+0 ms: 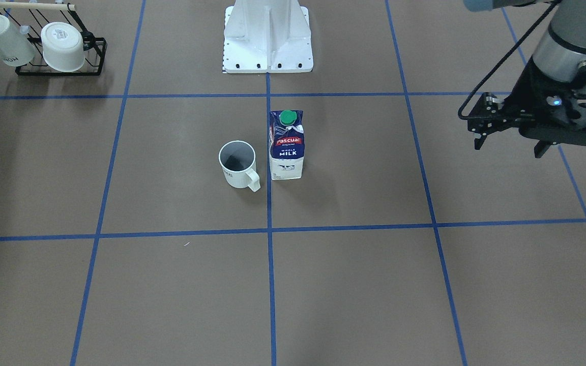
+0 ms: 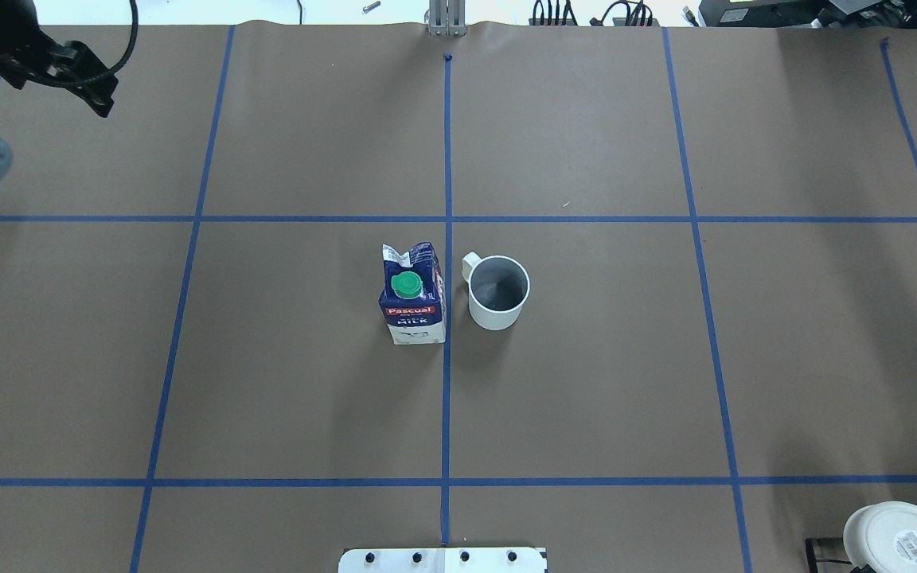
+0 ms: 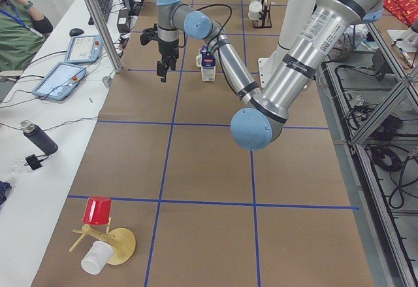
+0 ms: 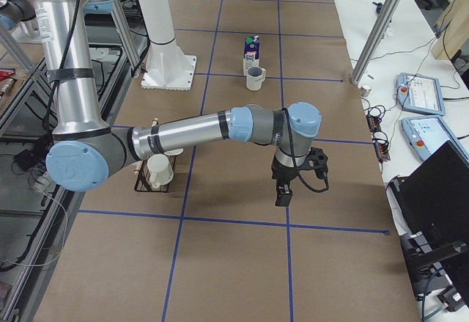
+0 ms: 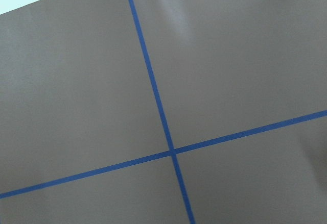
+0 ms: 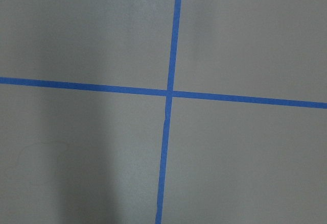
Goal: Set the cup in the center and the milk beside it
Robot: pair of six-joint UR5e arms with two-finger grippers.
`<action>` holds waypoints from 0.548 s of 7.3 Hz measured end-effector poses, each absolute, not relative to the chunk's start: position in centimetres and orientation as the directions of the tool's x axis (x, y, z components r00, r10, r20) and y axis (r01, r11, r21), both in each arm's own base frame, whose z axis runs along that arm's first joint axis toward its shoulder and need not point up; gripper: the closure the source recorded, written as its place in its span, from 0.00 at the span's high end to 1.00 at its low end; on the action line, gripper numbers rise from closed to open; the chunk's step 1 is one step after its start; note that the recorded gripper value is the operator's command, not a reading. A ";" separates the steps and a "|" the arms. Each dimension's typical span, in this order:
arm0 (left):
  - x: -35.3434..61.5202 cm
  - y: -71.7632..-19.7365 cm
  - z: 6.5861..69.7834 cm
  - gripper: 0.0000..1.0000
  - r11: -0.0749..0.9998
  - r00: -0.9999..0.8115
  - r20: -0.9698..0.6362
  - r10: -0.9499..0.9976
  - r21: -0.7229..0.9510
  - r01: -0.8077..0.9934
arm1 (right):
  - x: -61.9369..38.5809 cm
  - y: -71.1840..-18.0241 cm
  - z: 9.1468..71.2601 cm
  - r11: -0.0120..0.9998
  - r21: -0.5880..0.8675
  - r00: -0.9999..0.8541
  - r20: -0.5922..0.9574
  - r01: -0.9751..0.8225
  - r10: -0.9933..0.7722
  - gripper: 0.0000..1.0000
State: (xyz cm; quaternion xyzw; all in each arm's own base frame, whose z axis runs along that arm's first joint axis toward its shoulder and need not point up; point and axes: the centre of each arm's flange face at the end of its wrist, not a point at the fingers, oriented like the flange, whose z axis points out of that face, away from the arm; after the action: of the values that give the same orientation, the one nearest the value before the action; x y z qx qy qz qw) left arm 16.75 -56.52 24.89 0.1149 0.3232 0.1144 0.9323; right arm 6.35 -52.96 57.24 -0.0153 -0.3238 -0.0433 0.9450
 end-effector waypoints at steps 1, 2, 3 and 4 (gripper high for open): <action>14.3 -56.9 27.1 0.98 0.947 0.764 -0.573 0.295 0.282 -0.154 | 6.3 -52.9 57.4 0.996 -0.004 0.787 0.613 0.092 -0.070 1.00; 11.3 -57.3 30.1 0.98 0.946 0.770 -0.560 0.304 0.274 -0.174 | 6.3 -52.8 57.6 0.996 -0.009 0.787 0.614 0.092 -0.067 1.00; 7.5 -57.8 34.5 0.98 0.943 0.778 -0.539 0.322 0.260 -0.210 | 6.3 -52.5 58.0 0.996 -0.015 0.786 0.615 0.093 -0.064 1.00; 4.1 -58.1 39.3 0.98 0.942 0.783 -0.525 0.332 0.230 -0.245 | 6.3 -52.2 58.3 0.995 -0.020 0.786 0.616 0.094 -0.062 1.00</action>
State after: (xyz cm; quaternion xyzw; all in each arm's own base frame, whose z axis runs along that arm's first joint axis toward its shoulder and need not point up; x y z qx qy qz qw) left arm 4.06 -58.06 39.27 0.0747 0.2912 0.1532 0.9413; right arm 6.27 -52.15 58.31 -0.0248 -0.3247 -0.0411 0.9446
